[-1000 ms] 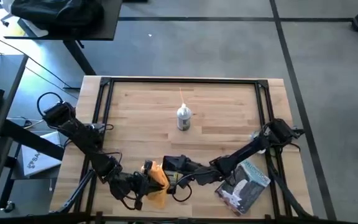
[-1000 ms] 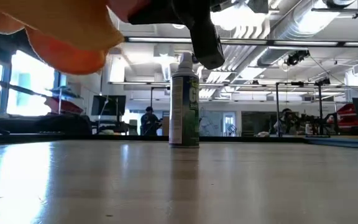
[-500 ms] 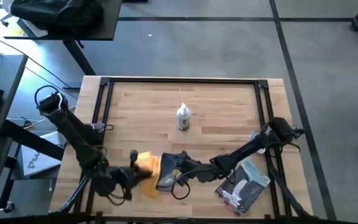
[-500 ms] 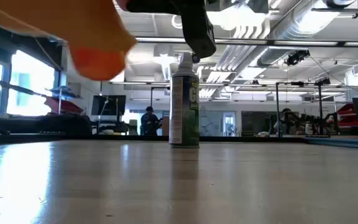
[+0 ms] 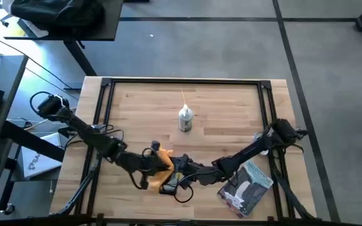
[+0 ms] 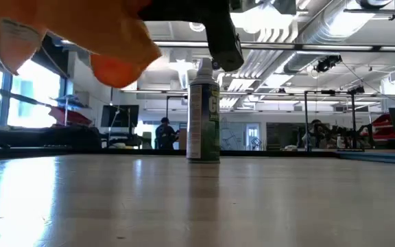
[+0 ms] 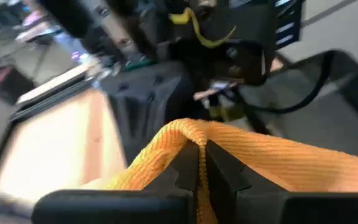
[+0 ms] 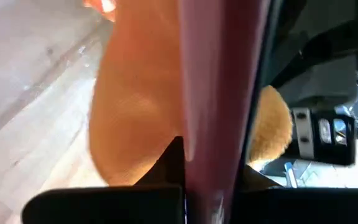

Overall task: Apply microfiber cloth
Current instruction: Wipe the phone with the microfiber towel

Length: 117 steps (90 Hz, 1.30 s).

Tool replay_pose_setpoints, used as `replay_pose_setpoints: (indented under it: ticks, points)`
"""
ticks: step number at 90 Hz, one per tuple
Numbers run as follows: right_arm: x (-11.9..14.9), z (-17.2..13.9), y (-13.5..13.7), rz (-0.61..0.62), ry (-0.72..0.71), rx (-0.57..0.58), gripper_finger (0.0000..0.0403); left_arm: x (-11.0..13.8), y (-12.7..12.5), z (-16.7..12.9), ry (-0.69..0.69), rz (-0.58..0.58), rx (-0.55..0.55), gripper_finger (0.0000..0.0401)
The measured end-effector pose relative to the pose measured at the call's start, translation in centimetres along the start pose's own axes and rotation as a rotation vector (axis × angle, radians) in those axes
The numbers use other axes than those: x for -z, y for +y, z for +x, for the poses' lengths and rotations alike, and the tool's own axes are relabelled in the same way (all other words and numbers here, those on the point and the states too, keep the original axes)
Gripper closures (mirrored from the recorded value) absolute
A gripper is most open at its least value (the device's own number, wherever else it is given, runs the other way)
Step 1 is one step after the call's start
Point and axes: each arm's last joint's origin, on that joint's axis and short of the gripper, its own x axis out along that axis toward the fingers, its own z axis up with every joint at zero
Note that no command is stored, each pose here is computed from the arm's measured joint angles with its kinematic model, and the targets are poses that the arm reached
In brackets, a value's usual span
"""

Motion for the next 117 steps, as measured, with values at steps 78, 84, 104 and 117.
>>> replay_pose_setpoints:
  ticks: [78,84,104,117]
  points:
    - [0.5,0.5,-0.8,-0.049,0.041,0.056,0.0398,-0.6,-8.0,-2.5,-0.05,-0.122,0.067,0.0401]
    - [0.5,0.5,-0.9,-0.043,0.042,0.065,0.0398,-0.8,-8.4,-2.8,-0.077,-0.126,0.081,0.0401]
    - [0.6,0.5,-1.2,-0.05,0.054,0.082,0.0398,-1.1,-9.7,-3.7,-0.114,-0.138,0.116,0.0401]
    - [0.6,0.5,-1.2,-0.099,0.081,0.079,0.0398,-1.0,-10.9,-4.8,-0.118,-0.152,0.09,0.0401]
